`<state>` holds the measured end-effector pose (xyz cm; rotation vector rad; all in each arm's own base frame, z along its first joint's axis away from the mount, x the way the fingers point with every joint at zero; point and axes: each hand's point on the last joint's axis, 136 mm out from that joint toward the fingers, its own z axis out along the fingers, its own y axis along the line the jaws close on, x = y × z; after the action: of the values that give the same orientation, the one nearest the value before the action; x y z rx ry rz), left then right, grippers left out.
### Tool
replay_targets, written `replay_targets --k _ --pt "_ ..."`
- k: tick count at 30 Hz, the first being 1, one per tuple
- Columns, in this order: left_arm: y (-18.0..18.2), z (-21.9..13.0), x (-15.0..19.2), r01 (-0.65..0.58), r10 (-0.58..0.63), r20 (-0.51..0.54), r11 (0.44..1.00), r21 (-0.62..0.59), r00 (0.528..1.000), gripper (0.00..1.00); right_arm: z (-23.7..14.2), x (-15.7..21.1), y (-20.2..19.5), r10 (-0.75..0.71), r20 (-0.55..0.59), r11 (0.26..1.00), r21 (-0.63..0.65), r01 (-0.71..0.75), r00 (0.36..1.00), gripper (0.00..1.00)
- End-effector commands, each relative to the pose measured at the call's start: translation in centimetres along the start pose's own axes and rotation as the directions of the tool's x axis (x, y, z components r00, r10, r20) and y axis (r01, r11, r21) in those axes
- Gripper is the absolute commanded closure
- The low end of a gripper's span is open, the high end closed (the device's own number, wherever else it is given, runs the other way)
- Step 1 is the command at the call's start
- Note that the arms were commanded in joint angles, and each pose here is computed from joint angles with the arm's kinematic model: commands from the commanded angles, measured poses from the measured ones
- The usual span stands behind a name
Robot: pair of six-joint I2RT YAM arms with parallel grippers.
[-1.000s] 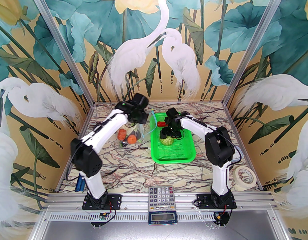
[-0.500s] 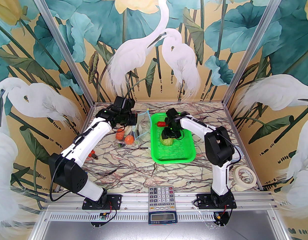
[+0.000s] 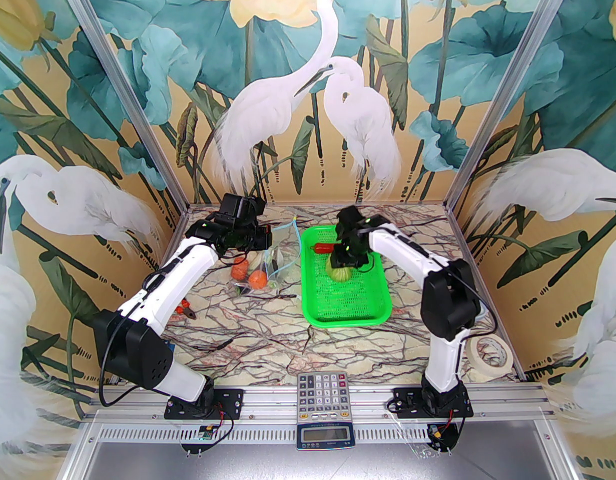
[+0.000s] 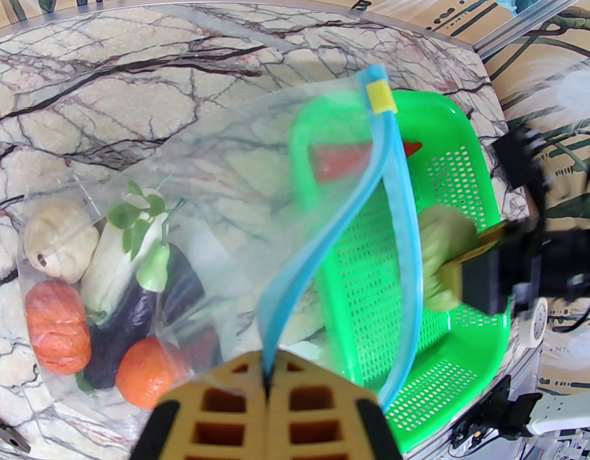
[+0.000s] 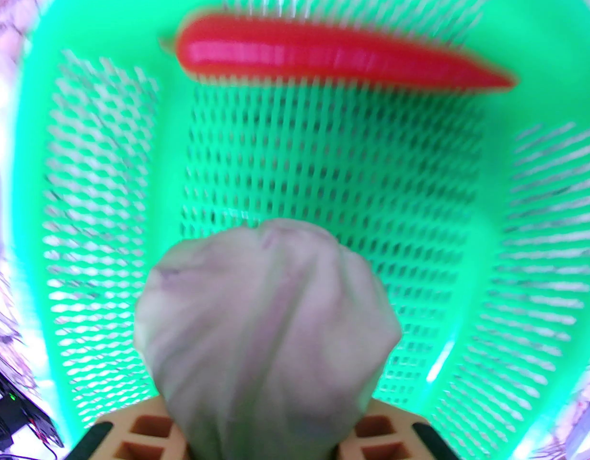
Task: Place the food in the zip-top bag and seal the zipper
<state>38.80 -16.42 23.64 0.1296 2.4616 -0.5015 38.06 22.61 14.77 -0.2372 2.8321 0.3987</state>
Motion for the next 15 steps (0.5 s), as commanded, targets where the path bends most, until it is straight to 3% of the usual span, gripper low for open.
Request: replay_targets --k 1,6,10,15 --pt "-0.6 -0.9 -1.2 0.010 -0.012 0.041 0.999 0.046 0.999 1.00 -6.1 -2.6 1.4 -0.025 0.140 1.000 -0.015 0.028 0.990 0.70" --pt "-0.7 -1.0 -1.5 0.024 -0.027 0.050 0.998 0.060 0.998 1.00 -11.0 -5.0 5.3 -0.047 0.245 0.983 -0.163 0.089 0.968 0.70" --pt "-0.9 -1.1 -1.7 0.037 -0.041 0.055 0.997 0.075 0.998 1.00 -14.3 -6.0 10.5 -0.067 0.337 0.919 -0.345 0.190 0.939 0.70" --pt "-1.1 -1.4 -2.3 0.061 -0.069 0.072 0.993 0.105 0.995 1.00 -15.0 -5.7 15.4 -0.099 0.345 0.838 -0.477 0.265 0.933 0.70"
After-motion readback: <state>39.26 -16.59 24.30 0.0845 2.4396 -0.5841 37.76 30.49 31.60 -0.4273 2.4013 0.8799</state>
